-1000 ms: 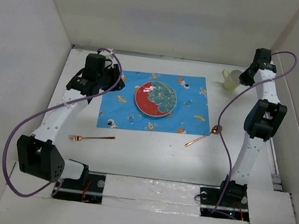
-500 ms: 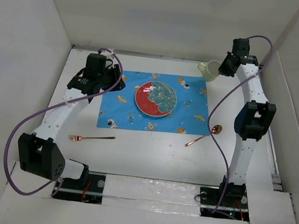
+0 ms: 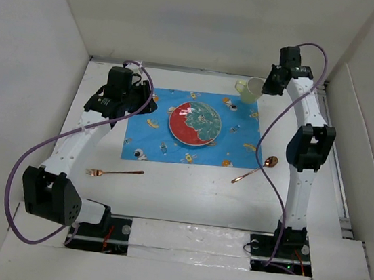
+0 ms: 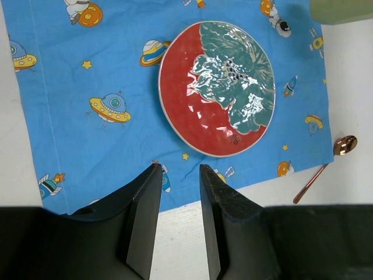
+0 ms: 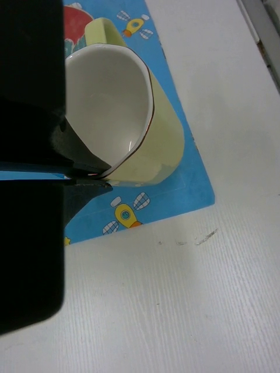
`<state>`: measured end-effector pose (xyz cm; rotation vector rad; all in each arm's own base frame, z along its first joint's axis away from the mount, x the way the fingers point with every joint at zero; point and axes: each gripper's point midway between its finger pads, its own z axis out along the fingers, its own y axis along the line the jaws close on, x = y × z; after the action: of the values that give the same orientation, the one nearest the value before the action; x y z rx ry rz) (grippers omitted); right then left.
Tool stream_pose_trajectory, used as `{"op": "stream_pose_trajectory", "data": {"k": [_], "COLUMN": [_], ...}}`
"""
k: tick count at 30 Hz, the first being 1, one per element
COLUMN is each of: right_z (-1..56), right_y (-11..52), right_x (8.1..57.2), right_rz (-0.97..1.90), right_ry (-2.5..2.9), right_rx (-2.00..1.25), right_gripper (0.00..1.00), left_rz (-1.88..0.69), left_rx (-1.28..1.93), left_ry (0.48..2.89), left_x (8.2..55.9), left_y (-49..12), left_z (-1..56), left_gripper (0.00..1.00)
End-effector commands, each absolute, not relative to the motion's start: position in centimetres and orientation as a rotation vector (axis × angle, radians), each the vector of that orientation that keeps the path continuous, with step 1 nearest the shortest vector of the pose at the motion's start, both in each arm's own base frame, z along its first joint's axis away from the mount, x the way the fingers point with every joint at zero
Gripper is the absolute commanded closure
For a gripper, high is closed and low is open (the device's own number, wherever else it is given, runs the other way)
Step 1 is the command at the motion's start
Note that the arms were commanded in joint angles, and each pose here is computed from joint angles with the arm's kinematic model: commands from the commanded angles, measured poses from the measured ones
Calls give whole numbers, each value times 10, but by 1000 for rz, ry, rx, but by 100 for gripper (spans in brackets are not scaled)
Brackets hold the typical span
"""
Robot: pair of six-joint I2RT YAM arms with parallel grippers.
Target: Set the dinner table for one person
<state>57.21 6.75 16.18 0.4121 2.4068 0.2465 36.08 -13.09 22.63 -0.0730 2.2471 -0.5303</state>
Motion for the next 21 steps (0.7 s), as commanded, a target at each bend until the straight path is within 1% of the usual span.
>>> {"op": "stream_pose_trajectory", "data": {"k": [1,3,11,12,13,14,15,17,19,21], "right_z": [188,175,164,162,161,160,161,163,167,174], "right_y": [73,72,71,72,73,73,73,74,74,75], "right_x": [583,579,578,579,579,579,580,581,583,583], "right_rz": [292,283,272,276,282,281,286,289,292,304], "right_ry": [2335,2373,2396,2399,2403,2404,2401,2394,2381,2369], "right_rx": [405,410,429,430,433,433,437,440,437,433], "right_gripper": [100,100,100,98,86,86,79,73,71,67], "left_rz": [-545,-547,-547,-544,-543,-543,-543,-544,-541,-540], "left_rx": [-67,-67,-69,-71,-73,-73,-73,-75,-74,-75], "left_ry": [2179,2181,2184,2184,2184,2184,2184,2185,2184,2183], "left_x": [362,362,361,360,360,360,360,359,359,359], "left_y": [-131,-131,-131,-130,-130,-130,-130,-130,-130,-129], "left_z": [247,247,245,246,245,245,245,245,245,245], "left_gripper": [71,71,71,71,71,71,71,71,71,71]}}
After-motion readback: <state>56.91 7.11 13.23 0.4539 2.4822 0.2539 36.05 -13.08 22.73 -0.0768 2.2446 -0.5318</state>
